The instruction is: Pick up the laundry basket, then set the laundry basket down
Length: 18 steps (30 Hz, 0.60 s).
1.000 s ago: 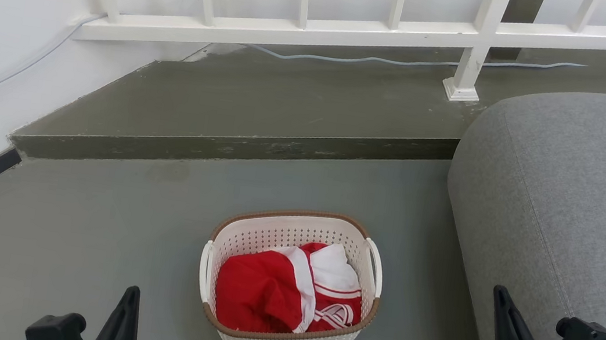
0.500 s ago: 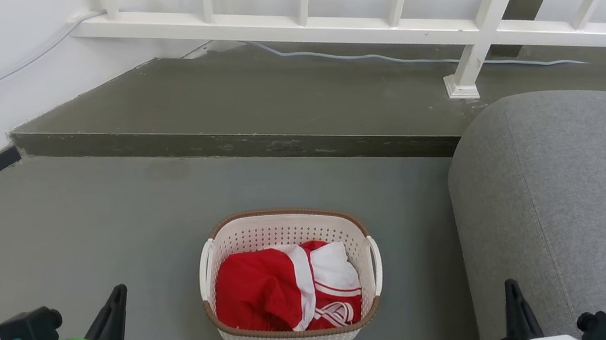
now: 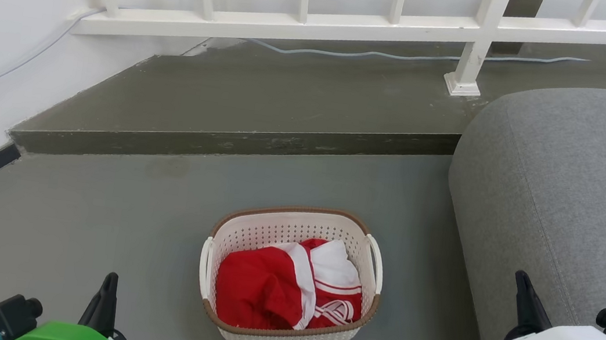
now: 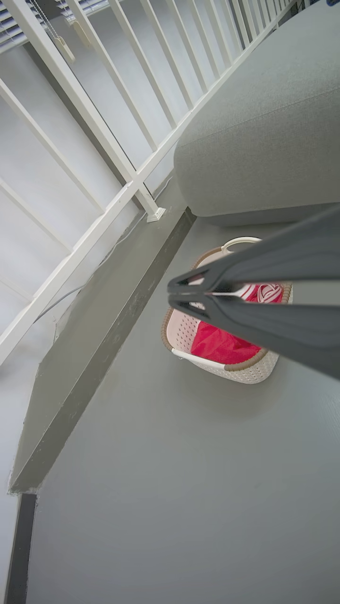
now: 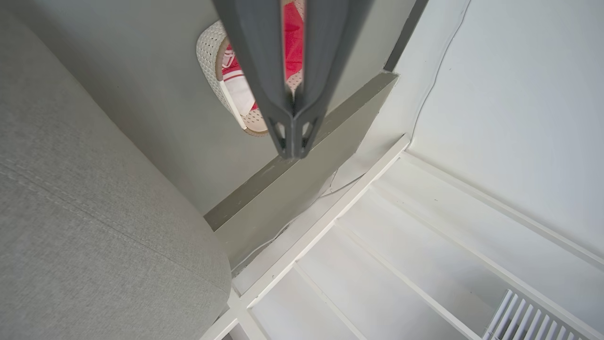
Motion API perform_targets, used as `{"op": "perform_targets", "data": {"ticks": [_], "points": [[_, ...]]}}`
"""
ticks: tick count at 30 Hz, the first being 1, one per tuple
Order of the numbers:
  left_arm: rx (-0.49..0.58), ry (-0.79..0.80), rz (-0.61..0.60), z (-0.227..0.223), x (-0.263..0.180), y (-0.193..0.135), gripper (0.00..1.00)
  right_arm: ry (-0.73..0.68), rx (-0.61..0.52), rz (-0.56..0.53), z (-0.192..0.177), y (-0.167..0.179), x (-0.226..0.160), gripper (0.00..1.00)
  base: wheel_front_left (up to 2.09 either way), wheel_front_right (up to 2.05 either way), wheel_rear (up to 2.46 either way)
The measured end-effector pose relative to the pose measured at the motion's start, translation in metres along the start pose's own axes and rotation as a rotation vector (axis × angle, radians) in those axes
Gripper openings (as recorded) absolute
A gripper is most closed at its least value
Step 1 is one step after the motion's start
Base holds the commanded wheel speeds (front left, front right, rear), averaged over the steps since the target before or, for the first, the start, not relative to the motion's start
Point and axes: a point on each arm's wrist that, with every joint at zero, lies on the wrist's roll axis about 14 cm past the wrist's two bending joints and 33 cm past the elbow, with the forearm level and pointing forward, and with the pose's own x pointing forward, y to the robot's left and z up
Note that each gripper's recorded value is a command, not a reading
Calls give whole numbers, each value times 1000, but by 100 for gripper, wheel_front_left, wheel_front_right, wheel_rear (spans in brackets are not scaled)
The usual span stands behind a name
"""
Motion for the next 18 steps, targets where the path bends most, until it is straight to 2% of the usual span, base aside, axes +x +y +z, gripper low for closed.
{"op": "perform_targets", "data": {"ticks": [18], "points": [[-204, 1, 2, 11, 9, 4, 0, -6, 231, -7, 10, -3, 7, 0, 0, 0, 0]]}}
